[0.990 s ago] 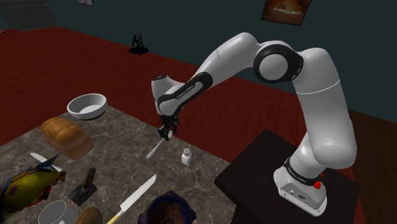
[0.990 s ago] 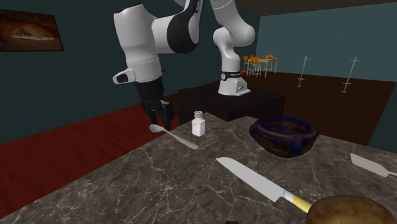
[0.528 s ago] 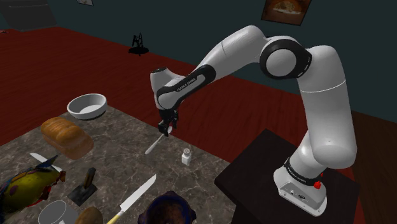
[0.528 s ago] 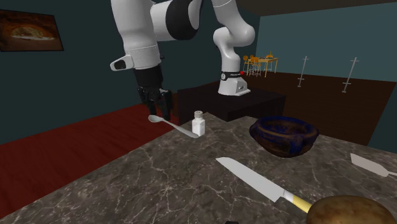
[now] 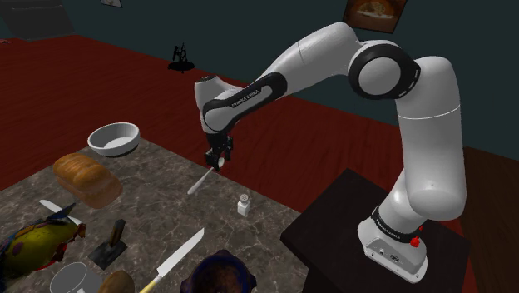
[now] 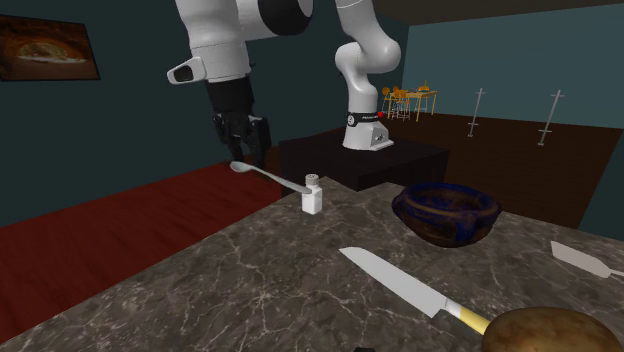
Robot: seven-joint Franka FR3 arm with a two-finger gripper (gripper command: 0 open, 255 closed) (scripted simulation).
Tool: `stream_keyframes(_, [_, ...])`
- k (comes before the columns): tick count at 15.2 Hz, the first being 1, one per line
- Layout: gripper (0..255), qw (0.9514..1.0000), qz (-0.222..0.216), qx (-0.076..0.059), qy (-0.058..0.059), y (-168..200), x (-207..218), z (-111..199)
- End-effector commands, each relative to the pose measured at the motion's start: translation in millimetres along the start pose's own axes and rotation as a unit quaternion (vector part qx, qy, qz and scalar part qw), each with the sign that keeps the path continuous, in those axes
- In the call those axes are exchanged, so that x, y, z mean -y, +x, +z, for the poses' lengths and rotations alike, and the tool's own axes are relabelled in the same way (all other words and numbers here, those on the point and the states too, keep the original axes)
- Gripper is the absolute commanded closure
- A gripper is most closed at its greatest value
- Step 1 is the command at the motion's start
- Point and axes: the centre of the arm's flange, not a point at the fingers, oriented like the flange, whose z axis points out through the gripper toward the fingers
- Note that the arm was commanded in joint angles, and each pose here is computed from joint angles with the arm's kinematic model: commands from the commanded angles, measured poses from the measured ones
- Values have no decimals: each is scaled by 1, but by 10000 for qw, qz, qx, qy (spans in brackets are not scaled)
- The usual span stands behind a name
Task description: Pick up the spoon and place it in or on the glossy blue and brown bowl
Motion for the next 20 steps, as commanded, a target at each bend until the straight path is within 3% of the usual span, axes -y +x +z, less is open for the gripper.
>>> stream_keyframes(1, [255,10000,0,2,0,-2,0,-11])
stream_keyframes(5, [255,10000,0,2,0,-5,1,-30])
stream_keyframes(20, [255,10000,0,2,0,-143,142,-8])
